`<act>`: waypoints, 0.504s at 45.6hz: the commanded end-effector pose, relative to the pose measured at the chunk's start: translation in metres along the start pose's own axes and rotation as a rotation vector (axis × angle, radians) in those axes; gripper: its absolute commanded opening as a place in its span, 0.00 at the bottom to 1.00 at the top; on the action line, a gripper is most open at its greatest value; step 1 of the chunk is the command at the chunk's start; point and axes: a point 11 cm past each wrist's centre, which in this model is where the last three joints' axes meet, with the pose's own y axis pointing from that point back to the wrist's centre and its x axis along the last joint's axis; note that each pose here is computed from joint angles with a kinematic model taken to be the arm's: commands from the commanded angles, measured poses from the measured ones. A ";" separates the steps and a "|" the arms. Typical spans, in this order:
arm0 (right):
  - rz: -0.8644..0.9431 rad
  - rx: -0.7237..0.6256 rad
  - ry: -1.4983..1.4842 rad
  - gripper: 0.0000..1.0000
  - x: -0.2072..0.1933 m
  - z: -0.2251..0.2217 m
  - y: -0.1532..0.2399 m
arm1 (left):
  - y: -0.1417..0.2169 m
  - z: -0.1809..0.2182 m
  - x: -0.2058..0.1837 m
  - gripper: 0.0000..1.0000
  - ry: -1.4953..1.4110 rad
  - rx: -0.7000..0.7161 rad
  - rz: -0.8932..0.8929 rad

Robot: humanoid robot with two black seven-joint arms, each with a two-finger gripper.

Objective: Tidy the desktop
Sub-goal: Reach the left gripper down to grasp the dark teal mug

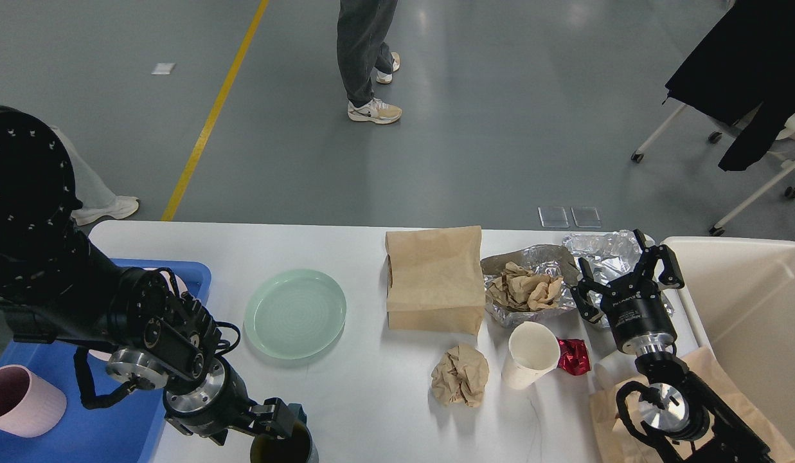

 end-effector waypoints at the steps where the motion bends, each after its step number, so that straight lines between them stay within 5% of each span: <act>1: 0.000 0.000 0.000 1.00 0.000 0.000 0.000 | -0.007 -0.002 0.003 0.90 -0.002 0.004 0.018; 23: 0.000 0.000 0.000 1.00 0.000 0.000 0.000 | -0.043 0.003 -0.008 0.84 -0.072 -0.005 0.036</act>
